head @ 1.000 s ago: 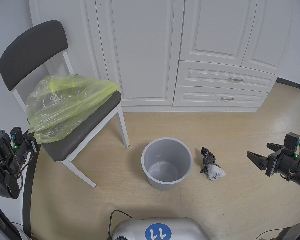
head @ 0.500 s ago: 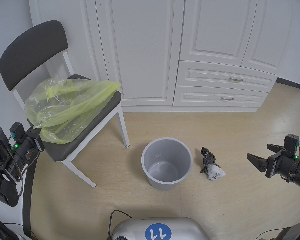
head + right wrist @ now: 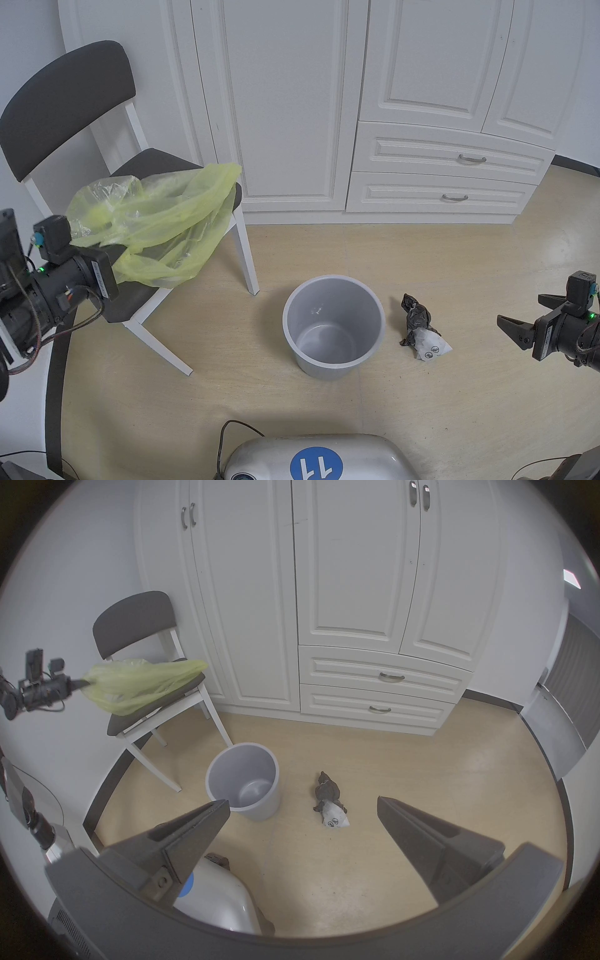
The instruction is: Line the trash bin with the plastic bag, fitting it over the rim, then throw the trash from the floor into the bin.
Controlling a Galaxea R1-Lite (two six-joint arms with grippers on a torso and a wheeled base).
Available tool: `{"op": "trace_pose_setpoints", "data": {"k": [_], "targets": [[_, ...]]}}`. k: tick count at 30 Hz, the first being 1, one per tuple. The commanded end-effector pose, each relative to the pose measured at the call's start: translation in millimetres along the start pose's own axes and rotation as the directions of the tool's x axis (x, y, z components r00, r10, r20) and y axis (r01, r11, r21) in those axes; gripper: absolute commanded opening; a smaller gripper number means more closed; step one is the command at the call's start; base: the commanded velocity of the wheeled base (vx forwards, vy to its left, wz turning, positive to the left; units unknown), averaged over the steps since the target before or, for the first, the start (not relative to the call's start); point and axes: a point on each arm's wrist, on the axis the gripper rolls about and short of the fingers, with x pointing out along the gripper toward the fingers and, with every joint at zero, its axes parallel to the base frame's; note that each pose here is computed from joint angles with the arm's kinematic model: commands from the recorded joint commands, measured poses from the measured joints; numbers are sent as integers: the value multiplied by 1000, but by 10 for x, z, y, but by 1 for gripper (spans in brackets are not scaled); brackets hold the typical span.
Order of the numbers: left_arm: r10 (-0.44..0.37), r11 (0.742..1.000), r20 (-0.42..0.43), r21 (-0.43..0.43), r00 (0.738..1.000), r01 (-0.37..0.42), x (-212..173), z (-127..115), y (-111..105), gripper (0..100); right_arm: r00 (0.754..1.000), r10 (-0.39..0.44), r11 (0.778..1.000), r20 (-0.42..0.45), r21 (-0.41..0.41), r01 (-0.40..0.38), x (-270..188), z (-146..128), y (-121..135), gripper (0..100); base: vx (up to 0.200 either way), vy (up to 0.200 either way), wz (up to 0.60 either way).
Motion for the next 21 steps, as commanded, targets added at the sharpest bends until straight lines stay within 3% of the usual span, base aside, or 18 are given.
{"op": "trace_pose_setpoints", "data": {"k": [1,8,12,15,21], "targets": [[-139,987,192,-51,971,151,-663,529,-292,0,999,24,1000,-28,-17,-25,38,6,58,100,0,0,0],[-223,972,200,-27,954,233,-915,543,-359,0,988,153,988,26,-40,-152,41,210,292,100,0,0,0],[-276,960,206,7,939,281,-988,518,-410,0,977,207,978,47,-9,-207,19,275,379,100,0,0,0],[-329,944,230,50,916,326,-1126,506,-433,0,955,286,956,82,46,-290,-63,347,502,100,0,0,0],[-407,913,237,138,882,384,-1275,414,-458,0,928,349,934,131,38,-356,-236,380,540,100,0,0,0]]}}
